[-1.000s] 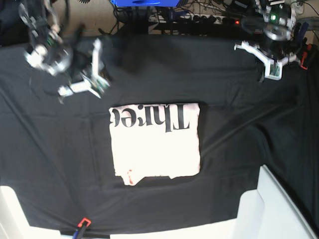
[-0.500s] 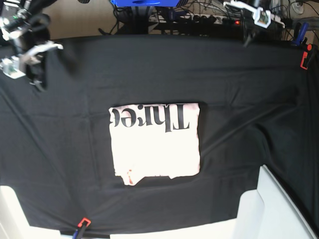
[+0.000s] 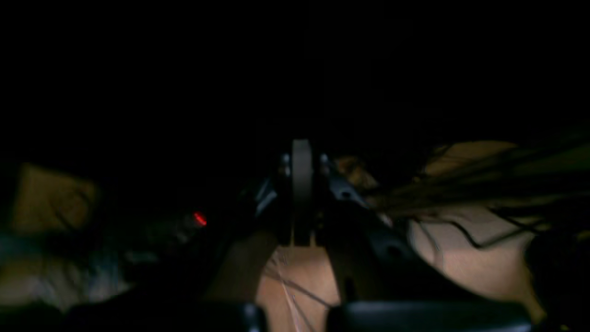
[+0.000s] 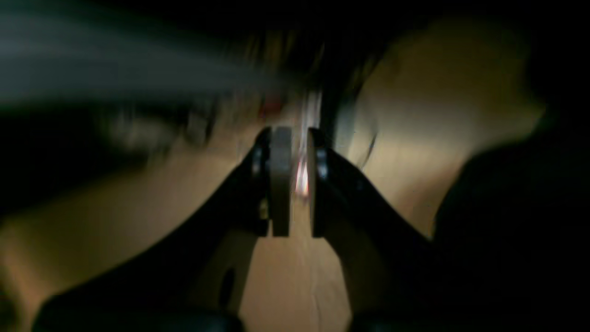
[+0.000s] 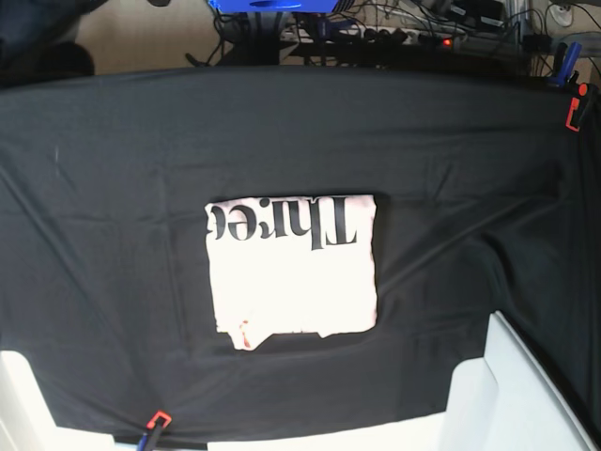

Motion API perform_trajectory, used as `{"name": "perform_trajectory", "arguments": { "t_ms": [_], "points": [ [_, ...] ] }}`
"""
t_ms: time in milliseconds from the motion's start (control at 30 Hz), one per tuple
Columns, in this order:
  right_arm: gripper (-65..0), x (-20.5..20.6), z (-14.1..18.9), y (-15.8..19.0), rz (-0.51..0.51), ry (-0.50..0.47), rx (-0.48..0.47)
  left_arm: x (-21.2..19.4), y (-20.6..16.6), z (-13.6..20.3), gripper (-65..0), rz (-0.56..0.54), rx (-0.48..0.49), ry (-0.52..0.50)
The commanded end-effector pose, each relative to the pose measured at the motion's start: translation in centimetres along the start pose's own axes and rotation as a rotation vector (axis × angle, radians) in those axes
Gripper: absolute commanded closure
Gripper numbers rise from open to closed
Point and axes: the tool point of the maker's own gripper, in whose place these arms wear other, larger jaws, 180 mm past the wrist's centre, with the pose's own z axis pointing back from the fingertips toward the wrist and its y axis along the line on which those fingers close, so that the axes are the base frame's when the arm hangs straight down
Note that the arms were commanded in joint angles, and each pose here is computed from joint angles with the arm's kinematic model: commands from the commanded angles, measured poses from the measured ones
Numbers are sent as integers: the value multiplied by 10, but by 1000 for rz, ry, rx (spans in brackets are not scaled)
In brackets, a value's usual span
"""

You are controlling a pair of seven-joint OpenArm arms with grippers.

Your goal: Fold the T-shirt properly

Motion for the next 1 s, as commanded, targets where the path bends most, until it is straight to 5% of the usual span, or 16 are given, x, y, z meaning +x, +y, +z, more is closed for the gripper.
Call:
{"name": "perform_trajectory", "arguments": {
  "t_ms": [0, 100, 200, 367, 433, 600, 967],
  "points": [
    [-55, -5, -6, -6, 14, 48, 15, -5, 3, 1, 0, 18, 14, 6],
    [-55, -41, -43, -12, 10, 289, 94, -49, -14, -17, 0, 75, -33, 204],
    [-55, -58, -71, -11, -80, 406, 143, -74, -41, -37, 0, 102, -117, 362],
    [-57, -40, -97, -5, -134, 373, 178, -103, -61, -65, 0, -94, -194, 647],
    [-57, -40, -100, -20, -68, 370, 96, -104, -57, -73, 0, -169, -185, 702],
    [-59, -28, -105, -69, 154, 326, -167, -96, -44, -93, 0, -237, -140, 738],
    [-59, -34, -107, -61, 182, 329, -170, -85, -57, -110, 0, -218, -149, 706]
  ]
}}
